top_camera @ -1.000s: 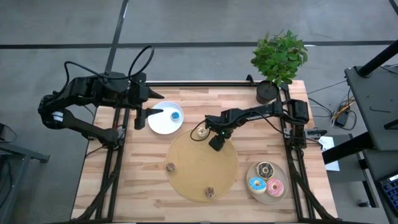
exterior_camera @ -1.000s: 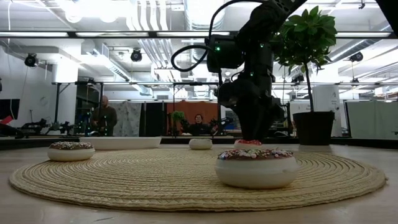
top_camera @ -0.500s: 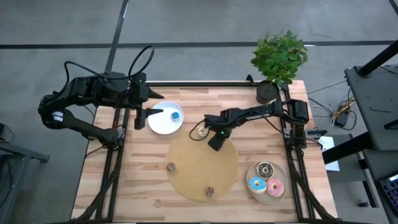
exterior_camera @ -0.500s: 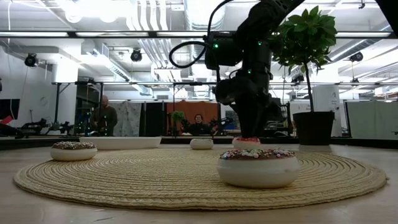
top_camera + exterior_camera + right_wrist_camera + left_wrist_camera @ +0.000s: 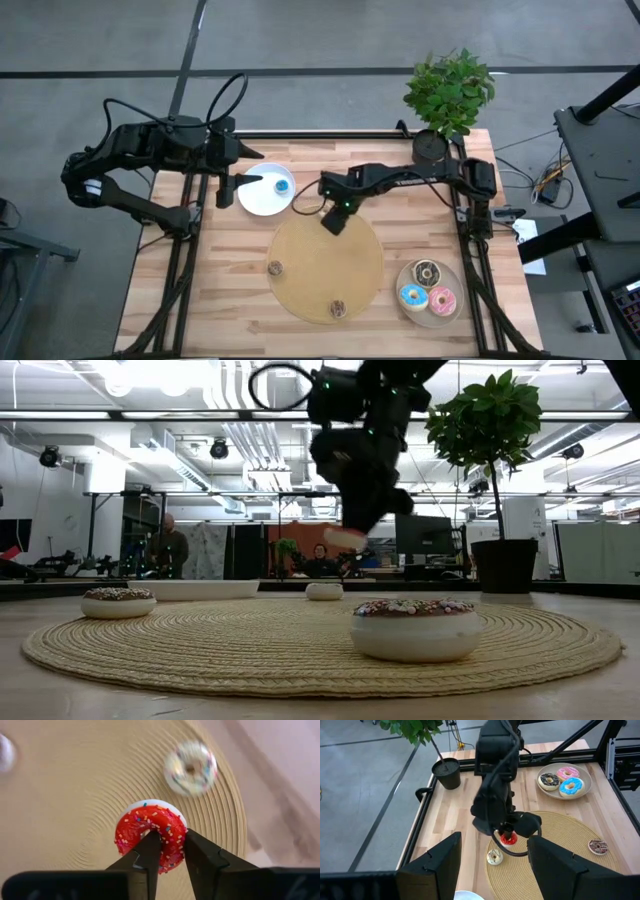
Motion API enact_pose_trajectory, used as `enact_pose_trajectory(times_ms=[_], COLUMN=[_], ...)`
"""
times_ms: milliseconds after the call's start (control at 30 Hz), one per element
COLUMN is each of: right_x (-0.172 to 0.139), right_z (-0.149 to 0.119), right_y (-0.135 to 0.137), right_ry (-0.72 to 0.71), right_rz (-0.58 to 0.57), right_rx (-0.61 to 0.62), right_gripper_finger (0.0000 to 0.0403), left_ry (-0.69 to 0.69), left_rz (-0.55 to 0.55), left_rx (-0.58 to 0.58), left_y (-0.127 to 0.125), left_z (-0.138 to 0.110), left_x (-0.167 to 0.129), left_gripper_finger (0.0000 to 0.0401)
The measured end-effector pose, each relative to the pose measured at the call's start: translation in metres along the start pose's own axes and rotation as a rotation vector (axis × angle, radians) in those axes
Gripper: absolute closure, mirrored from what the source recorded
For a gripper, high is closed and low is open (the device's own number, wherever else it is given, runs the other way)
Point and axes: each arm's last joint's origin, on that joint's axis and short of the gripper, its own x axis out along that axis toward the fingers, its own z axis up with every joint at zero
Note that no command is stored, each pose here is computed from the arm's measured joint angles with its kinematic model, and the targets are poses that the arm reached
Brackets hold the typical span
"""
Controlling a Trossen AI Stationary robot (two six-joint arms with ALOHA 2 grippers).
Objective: Pick & Place donuts
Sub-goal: Put the small red donut into the white plate
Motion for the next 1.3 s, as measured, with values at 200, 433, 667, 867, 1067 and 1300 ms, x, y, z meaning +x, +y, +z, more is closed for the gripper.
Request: enact_pose_trajectory(times_ms=[200,433,667,867,1067,1300], right_x=[-0.016,-0.024,-0.026,-0.026,-0.027,-0.029], right_z=[0.021,0.036,0.043,0.045,0.047,0.053], right_y=[-0.006,-0.018,-0.017,-0.016,-0.015,-0.016], right_ry=[-0.084,-0.14,-0.195,-0.218,-0.234,-0.281], right_rz=[0.03,0.042,0.076,0.089,0.115,0.15], right_rx=[0.024,0.04,0.038,0.033,0.025,0.03], right_gripper_finger=[0.0311,0.0291,0.0286,0.0304,0.0321,0.0324], left_ry=[0.0,0.0,0.0,0.0,-0.001,-0.001], left_rz=[0.0,0.0,0.0,0.0,0.0,0.0], left_rx=[0.005,0.006,0.009,0.022,0.022,0.022], left_y=[0.0,0.0,0.0,0.0,0.0,0.0], left_z=[0.0,0.0,0.0,0.0,0.0,0.0], left_x=[0.0,0.0,0.0,0.0,0.0,0.0], left_gripper_finger=[0.0202,0.0202,0.0202,0.0202,0.0202,0.0202])
